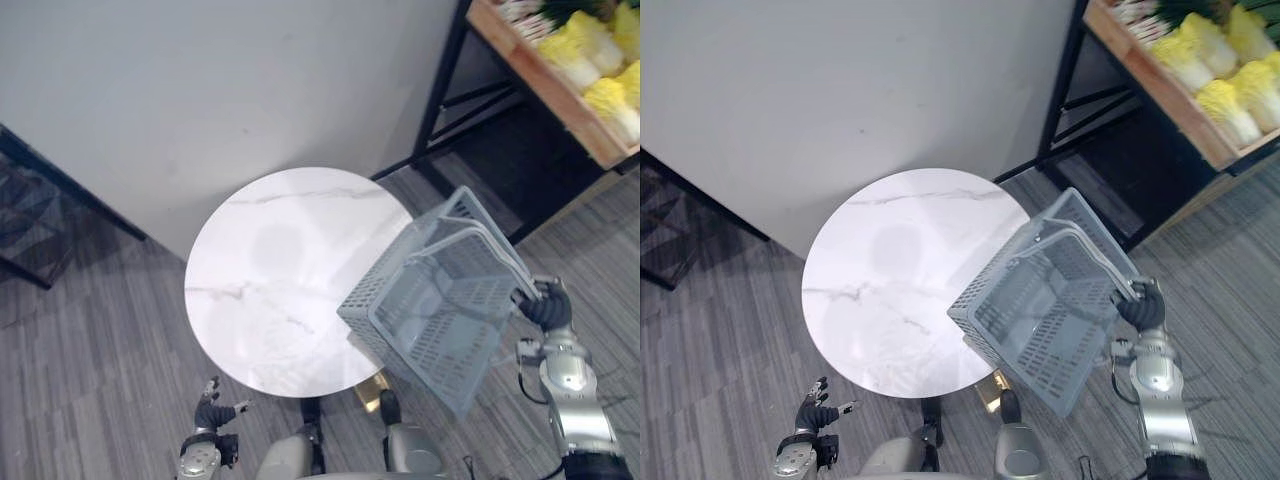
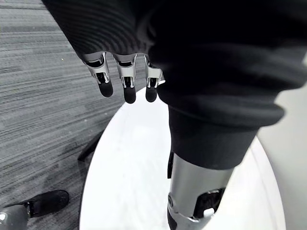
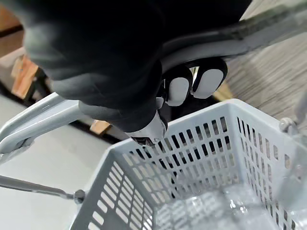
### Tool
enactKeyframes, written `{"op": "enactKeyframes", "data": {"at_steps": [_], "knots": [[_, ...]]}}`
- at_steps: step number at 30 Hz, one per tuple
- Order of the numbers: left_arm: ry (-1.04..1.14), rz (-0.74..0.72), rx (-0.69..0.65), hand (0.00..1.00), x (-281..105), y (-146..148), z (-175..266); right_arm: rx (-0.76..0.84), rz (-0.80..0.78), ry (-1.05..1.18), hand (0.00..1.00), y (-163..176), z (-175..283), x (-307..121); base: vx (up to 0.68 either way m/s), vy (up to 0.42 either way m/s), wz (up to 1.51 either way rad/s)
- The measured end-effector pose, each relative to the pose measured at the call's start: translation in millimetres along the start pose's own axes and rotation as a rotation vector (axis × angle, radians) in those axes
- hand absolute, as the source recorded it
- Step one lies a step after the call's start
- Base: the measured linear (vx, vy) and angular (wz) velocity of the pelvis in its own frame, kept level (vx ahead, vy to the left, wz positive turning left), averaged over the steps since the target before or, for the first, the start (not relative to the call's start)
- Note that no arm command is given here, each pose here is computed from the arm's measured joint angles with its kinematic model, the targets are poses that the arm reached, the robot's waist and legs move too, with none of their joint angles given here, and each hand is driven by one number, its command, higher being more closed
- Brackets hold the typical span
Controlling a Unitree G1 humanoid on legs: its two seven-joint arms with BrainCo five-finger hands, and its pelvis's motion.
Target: Pick vegetable in the basket
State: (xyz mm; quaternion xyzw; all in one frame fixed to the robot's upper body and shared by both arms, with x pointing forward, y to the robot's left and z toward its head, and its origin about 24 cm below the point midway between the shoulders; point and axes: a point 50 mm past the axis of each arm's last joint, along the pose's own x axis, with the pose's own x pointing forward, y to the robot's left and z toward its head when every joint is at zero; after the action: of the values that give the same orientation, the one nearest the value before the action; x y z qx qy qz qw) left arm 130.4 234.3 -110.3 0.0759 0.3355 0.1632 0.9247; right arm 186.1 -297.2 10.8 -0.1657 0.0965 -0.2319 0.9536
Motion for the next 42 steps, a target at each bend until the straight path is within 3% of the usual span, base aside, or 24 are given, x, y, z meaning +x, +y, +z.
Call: {"op": "enactKeyframes", "data": {"at_steps": [10, 17, 27, 42], "knots": [[-0.131, 0.033, -0.038, 0.0, -2.4, 8.7, 29.4, 0.242, -0.001, 0.177, 1.0, 31.5, -33.4, -35.1, -0.05, -0.015, -0.37], [-0.173, 0.034, -0.08, 0.0, -3.9, 3.7, 39.7, 0.226, -0.041, 0.243, 1.0, 25.2, -48.5, -51.1, -0.11, -0.152, 0.14], [-0.133, -0.003, -0.175, 0.0, -14.0, -16.6, 29.7, 0.242, -0.126, 0.22, 1.0, 17.9, -42.8, -38.7, -0.3, -0.248, 0.22], [-0.125, -0.008, -0.191, 0.0, -18.0, -22.1, 28.0, 0.318, -0.148, 0.285, 1.0, 29.4, -51.5, -55.4, -0.13, 0.064, -0.36]]}}
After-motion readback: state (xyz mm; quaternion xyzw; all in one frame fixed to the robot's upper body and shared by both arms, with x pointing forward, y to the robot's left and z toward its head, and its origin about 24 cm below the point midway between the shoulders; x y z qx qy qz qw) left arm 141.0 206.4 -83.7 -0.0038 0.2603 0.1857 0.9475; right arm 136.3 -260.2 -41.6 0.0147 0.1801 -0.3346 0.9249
